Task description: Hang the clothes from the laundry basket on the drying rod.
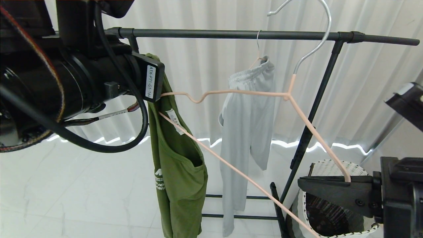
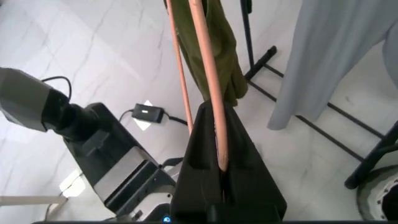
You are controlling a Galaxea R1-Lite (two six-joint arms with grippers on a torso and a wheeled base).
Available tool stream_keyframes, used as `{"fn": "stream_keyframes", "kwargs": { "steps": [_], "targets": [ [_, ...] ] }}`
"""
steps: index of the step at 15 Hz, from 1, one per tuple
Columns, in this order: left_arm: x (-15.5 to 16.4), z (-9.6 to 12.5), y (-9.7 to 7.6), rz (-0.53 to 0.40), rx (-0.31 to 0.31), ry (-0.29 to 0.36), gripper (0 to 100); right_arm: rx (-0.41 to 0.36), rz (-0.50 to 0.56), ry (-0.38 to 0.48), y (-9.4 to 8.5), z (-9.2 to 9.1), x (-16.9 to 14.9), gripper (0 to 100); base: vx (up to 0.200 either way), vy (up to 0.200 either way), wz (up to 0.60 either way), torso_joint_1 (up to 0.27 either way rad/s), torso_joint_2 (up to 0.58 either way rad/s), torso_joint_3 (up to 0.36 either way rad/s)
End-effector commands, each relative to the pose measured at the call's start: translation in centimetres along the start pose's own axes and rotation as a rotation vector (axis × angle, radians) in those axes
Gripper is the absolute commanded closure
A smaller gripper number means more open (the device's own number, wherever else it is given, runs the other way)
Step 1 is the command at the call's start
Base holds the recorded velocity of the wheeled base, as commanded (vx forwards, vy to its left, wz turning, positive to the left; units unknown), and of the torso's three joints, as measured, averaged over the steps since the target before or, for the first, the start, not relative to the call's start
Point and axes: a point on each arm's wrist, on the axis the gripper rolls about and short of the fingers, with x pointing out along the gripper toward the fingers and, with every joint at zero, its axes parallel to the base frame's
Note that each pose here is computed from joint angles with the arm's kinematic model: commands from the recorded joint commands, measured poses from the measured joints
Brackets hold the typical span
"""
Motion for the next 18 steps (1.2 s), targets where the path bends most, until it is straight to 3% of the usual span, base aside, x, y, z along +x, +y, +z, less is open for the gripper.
{"fn": "stream_keyframes", "kwargs": {
  "steps": [1,8,11,13,15,18],
  "targets": [
    [0.0,0.0,0.0,0.002,0.001,0.0,100,0.033,-0.019,0.006,0.0,0.2,0.7,100,0.0,0.0,0.0,0.0,0.0,0.0],
    [-0.2,-0.1,0.1,0.003,0.001,0.001,100,0.112,-0.122,-0.045,-1.5,1.5,1.3,100,0.0,0.0,0.0,0.0,0.0,0.0],
    [-0.8,0.4,-0.9,-0.047,-0.008,-0.022,100,0.139,-0.132,-0.061,-1.5,2.2,1.8,100,0.0,0.0,0.0,0.0,0.0,0.0],
    [-1.0,0.6,-1.5,-0.07,-0.047,-0.028,100,0.136,-0.118,-0.065,-1.2,2.5,1.8,100,0.0,0.0,0.0,0.0,0.0,0.0],
    [-0.7,0.4,-1.8,-0.073,-0.048,-0.018,100,0.12,-0.039,-0.048,0.3,2.0,1.0,100,0.0,0.0,0.0,0.0,0.0,0.0],
    [-0.1,0.7,-2.2,-0.075,-0.062,-0.018,100,0.154,0.063,-0.011,2.1,1.2,0.4,100,0.0,0.0,0.0,0.0,0.0,0.0]
  ]
}}
